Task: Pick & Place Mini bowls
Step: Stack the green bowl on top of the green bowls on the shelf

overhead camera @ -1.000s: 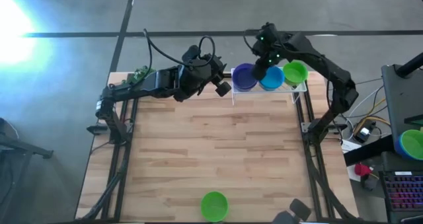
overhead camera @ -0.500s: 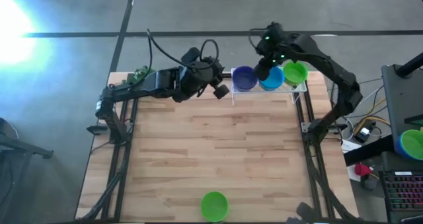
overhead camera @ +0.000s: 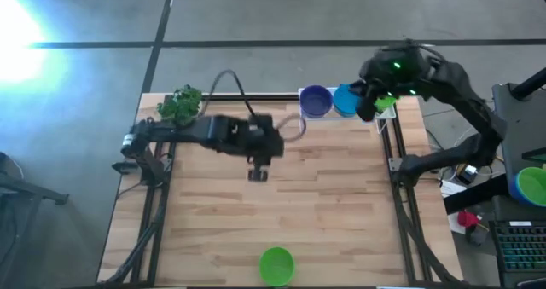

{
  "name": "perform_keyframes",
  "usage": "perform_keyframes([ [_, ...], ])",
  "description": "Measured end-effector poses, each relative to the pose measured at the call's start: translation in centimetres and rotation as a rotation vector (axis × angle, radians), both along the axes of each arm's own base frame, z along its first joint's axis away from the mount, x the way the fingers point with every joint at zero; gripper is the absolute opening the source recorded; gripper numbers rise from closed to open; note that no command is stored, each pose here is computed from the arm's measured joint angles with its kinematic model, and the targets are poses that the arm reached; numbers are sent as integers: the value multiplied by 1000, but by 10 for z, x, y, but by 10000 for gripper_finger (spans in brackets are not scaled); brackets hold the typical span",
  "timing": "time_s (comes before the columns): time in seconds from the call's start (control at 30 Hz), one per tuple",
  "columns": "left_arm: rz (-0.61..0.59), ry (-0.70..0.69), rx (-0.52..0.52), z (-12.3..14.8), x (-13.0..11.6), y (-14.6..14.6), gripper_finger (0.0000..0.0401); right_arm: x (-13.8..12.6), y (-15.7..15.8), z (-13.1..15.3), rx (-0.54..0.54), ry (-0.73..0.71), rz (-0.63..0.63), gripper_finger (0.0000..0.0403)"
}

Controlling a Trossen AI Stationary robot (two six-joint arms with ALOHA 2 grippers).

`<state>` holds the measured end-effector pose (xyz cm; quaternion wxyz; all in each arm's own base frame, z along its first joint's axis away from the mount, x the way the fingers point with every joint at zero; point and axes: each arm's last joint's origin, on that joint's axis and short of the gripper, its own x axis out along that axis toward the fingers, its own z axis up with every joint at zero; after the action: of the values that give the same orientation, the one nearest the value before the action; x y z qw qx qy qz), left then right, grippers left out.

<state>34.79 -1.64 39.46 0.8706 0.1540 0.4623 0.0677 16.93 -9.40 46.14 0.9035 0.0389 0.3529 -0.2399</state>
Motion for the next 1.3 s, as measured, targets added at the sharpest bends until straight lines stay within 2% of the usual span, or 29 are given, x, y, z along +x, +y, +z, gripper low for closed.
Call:
perform_keyframes([
  [0.1, -80, 57, -98, -17, 1, -17, 129, -9, 19, 8, -7, -49, 90, 66],
  [0.27, -85, 104, -277, -43, 2, -43, 129, -24, 39, 16, -28, -101, 170, 66],
  [0.47, -162, 119, -331, -71, -1, -86, 129, -42, 50, 23, -56, -148, 204, 66],
  [0.77, -98, -11, -506, -108, 0, -132, 129, -61, 56, 28, -100, -185, 221, 66],
  [1.0, -107, -80, -620, -138, -3, -150, 129, -63, 57, 29, -102, -188, 221, 66],
  [1.3, -147, -66, -662, -170, -5, -158, 129, -62, 57, 28, -89, -190, 212, 66],
])
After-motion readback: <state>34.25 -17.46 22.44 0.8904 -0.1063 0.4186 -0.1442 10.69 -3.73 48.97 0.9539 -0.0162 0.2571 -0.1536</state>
